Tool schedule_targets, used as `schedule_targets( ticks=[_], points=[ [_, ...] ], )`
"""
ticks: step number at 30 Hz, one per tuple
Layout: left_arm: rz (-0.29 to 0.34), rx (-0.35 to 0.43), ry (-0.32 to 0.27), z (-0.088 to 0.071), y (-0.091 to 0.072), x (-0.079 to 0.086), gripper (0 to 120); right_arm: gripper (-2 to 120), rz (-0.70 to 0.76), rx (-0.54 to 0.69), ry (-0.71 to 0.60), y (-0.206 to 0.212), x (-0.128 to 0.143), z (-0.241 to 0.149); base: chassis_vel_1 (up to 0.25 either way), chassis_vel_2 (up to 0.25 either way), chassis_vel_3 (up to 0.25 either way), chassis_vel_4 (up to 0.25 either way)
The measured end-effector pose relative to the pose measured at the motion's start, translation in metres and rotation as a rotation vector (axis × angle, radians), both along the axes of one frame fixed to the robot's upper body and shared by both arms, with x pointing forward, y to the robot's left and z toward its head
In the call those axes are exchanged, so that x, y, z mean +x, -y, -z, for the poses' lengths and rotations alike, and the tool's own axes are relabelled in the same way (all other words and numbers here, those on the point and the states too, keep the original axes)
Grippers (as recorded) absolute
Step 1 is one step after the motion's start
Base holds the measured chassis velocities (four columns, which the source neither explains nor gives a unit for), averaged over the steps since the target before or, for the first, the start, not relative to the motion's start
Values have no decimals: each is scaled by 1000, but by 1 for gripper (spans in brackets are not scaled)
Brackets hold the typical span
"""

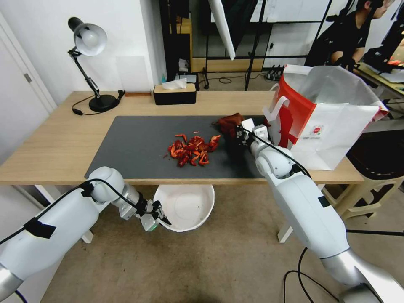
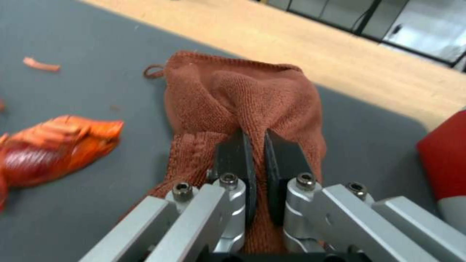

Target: Sweep shrimp from table into container with towel, then put container into takeout bag.

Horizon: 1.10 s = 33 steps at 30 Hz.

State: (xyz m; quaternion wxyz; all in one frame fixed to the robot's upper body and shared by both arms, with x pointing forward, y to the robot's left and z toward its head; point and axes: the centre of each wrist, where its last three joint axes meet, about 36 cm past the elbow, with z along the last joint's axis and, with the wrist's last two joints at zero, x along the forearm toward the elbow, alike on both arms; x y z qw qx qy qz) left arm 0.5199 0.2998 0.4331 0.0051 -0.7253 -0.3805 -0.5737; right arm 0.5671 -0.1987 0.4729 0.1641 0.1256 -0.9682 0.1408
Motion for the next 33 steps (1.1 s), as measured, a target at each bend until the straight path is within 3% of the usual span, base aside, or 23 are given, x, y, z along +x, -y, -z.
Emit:
schedule_targets(
  ticks=[13,33],
  points=[
    [-2,4,-1,0,-3,0,0,2,-180,11,-84,1,-5,8,0,0,0,0],
    [-17,0,0,0,-12,1,0,2,-387,-19,-74,1,-21,15,0,0,0,0]
  ],
)
